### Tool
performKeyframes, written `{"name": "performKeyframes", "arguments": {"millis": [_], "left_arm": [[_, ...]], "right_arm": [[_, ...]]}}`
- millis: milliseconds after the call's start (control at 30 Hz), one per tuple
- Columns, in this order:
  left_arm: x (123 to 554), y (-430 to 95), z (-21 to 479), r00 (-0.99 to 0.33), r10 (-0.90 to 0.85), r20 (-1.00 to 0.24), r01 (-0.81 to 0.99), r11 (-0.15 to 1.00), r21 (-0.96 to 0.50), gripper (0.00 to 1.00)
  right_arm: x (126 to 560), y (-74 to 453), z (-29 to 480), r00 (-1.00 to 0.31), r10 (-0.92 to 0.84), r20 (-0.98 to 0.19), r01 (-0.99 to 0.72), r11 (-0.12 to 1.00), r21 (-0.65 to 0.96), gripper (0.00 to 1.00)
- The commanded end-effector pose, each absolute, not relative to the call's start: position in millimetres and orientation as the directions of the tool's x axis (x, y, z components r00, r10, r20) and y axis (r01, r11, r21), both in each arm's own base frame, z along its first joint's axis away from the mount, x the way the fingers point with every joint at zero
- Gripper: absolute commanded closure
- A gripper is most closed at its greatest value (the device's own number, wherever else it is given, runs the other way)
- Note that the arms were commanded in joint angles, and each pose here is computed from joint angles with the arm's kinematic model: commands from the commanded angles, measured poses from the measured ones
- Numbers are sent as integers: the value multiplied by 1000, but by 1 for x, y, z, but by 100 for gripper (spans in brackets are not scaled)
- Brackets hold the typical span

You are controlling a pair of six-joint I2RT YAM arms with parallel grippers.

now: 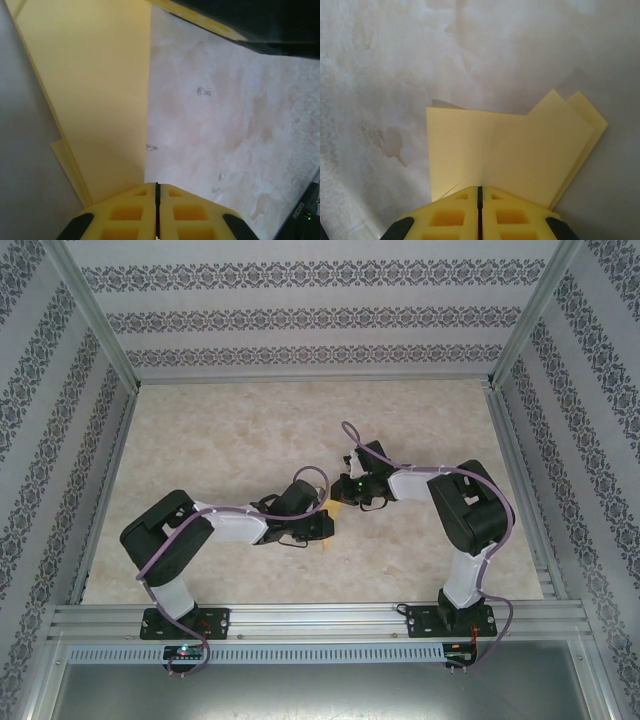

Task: Fold a paper plane with a square sheet of paper (fold left side to right side)
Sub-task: Fold the wing for the fifth time at the center of the table.

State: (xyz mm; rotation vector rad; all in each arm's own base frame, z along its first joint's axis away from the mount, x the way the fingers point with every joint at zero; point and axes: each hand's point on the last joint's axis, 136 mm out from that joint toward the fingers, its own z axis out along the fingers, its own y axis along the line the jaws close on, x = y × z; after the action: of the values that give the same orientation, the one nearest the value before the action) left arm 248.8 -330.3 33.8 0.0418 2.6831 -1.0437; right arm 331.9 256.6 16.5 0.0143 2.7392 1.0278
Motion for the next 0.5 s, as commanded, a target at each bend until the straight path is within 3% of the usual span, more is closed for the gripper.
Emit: {"name": "performKeyframes", "arguments": {"millis": [0,333,467], "left_arm": [[237,-335,52,-963,-22,-269,172,718,-675,86],[219,-347,65,-983,10,-182,146,642,-753,82],[218,-346,52,-987,5,-161,124,663,-738,82]], "right_arm": [[322,242,-8,-987,62,-147,-32,824,566,92],[320,241,-9,-989,46,-139,-37,839,544,92],[319,241,-10,-990,41,-133,-38,841,540,92]]}}
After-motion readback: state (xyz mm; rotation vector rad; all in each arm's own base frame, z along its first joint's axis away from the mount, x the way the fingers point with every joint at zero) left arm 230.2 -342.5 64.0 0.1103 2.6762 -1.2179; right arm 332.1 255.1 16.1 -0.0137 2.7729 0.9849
